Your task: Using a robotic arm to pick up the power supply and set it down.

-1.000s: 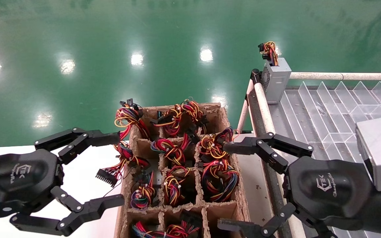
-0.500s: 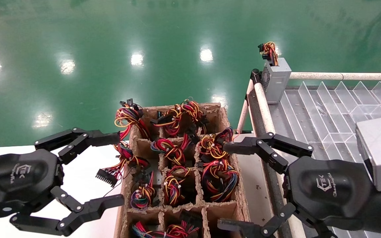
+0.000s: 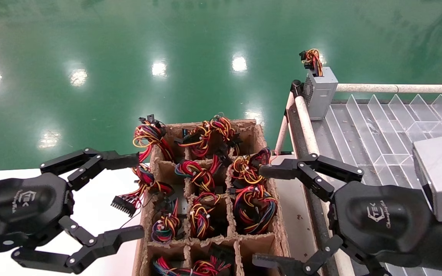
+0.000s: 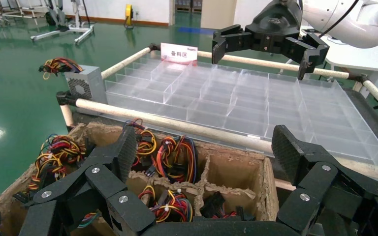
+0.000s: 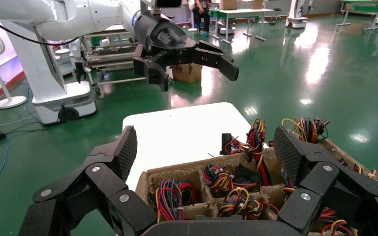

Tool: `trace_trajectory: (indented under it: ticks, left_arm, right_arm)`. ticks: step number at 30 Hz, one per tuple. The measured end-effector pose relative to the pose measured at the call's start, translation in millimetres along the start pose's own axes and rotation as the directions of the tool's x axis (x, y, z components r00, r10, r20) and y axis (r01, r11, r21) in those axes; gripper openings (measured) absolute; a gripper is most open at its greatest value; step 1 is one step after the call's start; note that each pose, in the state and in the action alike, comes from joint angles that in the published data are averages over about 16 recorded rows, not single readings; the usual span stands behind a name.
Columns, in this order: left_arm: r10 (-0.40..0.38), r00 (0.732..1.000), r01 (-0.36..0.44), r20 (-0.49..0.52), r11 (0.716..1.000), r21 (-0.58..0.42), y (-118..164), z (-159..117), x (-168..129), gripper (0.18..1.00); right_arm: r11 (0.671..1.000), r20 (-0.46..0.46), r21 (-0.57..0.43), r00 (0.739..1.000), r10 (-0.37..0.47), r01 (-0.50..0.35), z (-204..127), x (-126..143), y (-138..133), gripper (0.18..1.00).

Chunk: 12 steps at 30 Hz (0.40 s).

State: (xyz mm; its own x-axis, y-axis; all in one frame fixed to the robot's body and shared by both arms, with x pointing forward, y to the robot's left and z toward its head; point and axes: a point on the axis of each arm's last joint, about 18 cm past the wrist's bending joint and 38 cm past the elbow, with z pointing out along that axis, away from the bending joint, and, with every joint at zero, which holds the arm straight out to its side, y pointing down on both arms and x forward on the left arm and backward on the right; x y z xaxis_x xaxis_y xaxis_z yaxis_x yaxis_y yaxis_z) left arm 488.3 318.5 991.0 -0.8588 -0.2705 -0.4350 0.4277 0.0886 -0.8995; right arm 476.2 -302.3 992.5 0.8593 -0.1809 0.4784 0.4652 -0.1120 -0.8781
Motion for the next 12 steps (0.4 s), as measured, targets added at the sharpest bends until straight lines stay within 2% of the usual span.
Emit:
trace_trajectory:
  ticks: [12]
  left_arm:
    - [0.0,1.0,0.0,0.0,1.0,0.0,0.0,0.0,0.0,1.001]
  right_arm:
    - [1.0,0.0,0.0,1.0,0.0,0.0,0.0,0.0,0.0,1.0]
